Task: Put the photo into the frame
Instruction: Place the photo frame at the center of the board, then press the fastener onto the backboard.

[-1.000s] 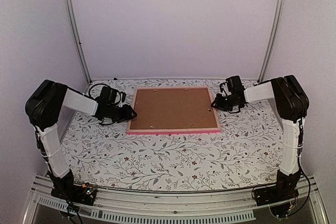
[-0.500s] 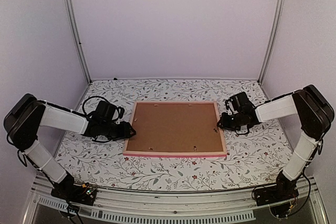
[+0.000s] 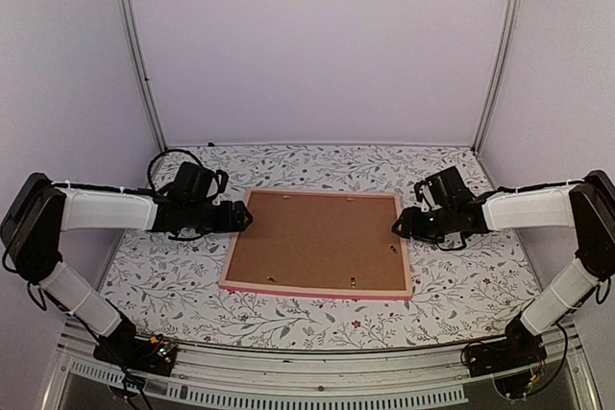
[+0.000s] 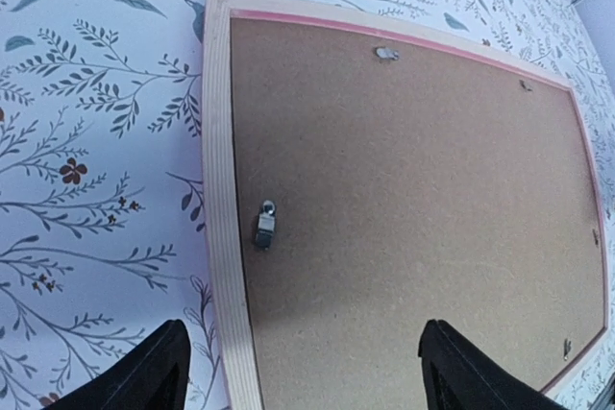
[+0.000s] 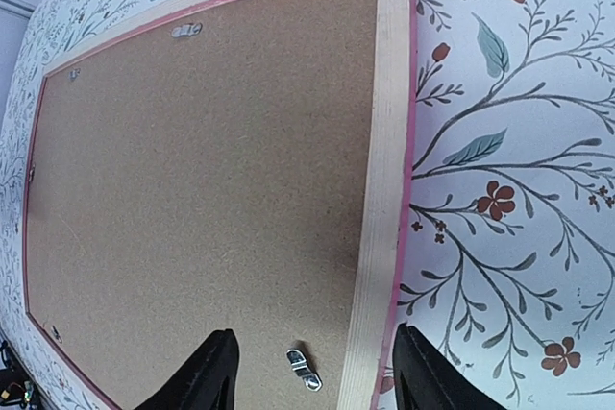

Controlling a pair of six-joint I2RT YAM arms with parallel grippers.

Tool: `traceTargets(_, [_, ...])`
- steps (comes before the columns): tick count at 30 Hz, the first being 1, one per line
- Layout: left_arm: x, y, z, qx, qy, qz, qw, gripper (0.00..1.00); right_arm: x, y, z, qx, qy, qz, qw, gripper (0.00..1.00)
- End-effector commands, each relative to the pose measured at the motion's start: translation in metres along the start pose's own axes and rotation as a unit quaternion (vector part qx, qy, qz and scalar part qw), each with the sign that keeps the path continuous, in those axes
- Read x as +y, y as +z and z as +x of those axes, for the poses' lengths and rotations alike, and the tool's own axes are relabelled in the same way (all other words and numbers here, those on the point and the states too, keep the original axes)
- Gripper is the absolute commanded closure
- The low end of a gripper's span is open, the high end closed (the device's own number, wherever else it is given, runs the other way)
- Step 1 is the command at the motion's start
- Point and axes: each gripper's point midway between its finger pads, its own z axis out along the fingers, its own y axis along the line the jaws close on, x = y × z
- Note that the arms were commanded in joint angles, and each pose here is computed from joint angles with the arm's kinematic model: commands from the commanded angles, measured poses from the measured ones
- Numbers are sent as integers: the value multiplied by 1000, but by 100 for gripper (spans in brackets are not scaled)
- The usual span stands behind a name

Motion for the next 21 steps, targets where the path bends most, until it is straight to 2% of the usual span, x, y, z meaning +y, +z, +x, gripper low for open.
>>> traceTargets(1, [17, 13, -5, 19, 28, -36, 999, 15, -3, 7, 11, 37, -22, 14, 999, 40])
traceTargets(8, [25, 22, -12, 27, 9, -15, 999, 14, -2, 12, 24, 59, -41, 13, 997, 35])
traceTargets(15, [19, 32, -4, 43, 0, 18, 999, 14, 1, 17, 29, 69, -51, 17, 996, 36])
traceTargets(21, [12, 32, -3, 34, -13, 44, 998, 19, 2, 22, 33, 76, -63, 30, 995, 39])
